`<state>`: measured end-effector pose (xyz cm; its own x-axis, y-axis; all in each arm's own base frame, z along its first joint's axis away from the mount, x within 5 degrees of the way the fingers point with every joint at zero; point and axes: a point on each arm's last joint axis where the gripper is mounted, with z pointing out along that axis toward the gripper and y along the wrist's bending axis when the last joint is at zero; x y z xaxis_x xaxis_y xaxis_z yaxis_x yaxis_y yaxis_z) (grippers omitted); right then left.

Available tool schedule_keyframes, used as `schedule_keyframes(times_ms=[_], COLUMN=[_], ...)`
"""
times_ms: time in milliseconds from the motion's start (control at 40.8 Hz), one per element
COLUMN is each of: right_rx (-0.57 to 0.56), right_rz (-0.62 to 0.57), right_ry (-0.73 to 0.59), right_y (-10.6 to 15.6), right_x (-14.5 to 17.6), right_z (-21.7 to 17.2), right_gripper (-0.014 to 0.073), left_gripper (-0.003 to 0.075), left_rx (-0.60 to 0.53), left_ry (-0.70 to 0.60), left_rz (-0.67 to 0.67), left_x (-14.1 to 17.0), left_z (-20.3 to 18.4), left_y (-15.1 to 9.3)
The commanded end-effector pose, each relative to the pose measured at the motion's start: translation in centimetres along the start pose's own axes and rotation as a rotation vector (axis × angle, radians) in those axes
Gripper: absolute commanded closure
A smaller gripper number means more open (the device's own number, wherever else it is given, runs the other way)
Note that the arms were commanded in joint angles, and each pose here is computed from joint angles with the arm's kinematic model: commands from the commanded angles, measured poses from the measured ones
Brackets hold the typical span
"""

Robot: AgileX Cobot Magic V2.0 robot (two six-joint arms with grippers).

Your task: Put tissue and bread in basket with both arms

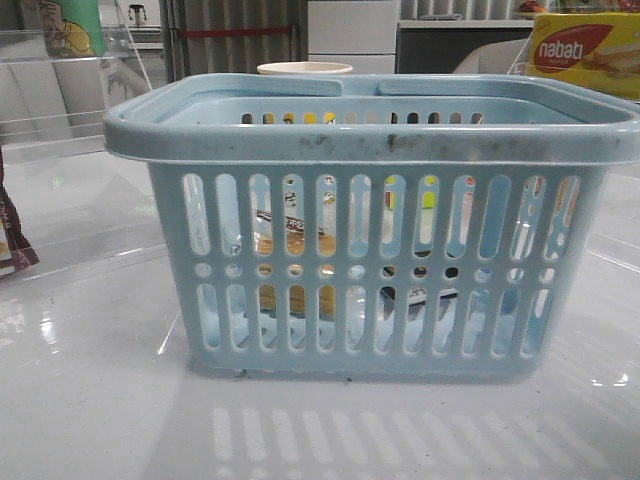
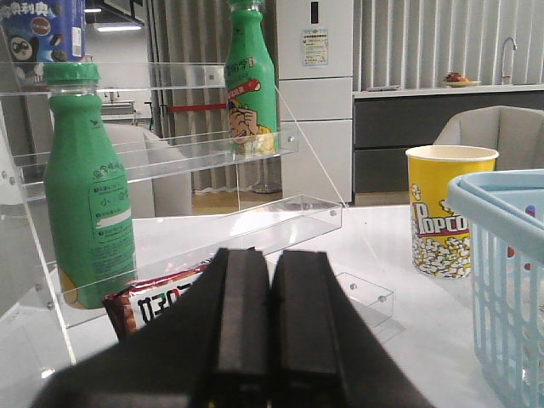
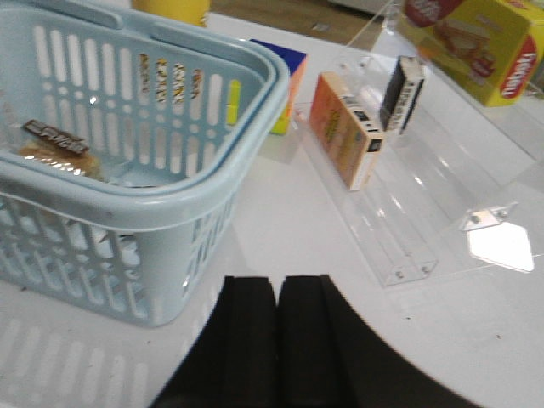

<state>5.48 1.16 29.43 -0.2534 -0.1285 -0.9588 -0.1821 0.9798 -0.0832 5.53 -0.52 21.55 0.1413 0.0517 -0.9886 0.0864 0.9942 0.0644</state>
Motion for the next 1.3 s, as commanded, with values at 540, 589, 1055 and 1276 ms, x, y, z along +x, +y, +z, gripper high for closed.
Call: schedule_keyframes(times_ms=[540,589,1055,1276], right_rx=[0.177,0.177,0.167,0.175], right_rz=[0.057,0.057,0.107,0.079], right_ry=[-0.434,-0.436,-0.526,-0.545], right_y=[-0.4,-0.4,-0.4,-0.4], right_x=[7.9,7.9,7.2,7.0], right_z=[1.9,1.9,1.6,1.5], right_gripper=[0.0538,0.0538,0.0538,0.0538], left_gripper=[0.0628,0.0628,0.0628,0.0628], left_rx=[-0.013,-0.013,-0.013,-0.013], left_ry=[-0.101,-0.101,-0.101,-0.101], left_rz=[-0.018,-0.018,-0.018,-0.018], left_x=[-0.7,-0.7,-0.7,-0.7], left_z=[-0.2,-0.2,-0.2,-0.2], left_y=[0.1,0.1,0.1,0.1])
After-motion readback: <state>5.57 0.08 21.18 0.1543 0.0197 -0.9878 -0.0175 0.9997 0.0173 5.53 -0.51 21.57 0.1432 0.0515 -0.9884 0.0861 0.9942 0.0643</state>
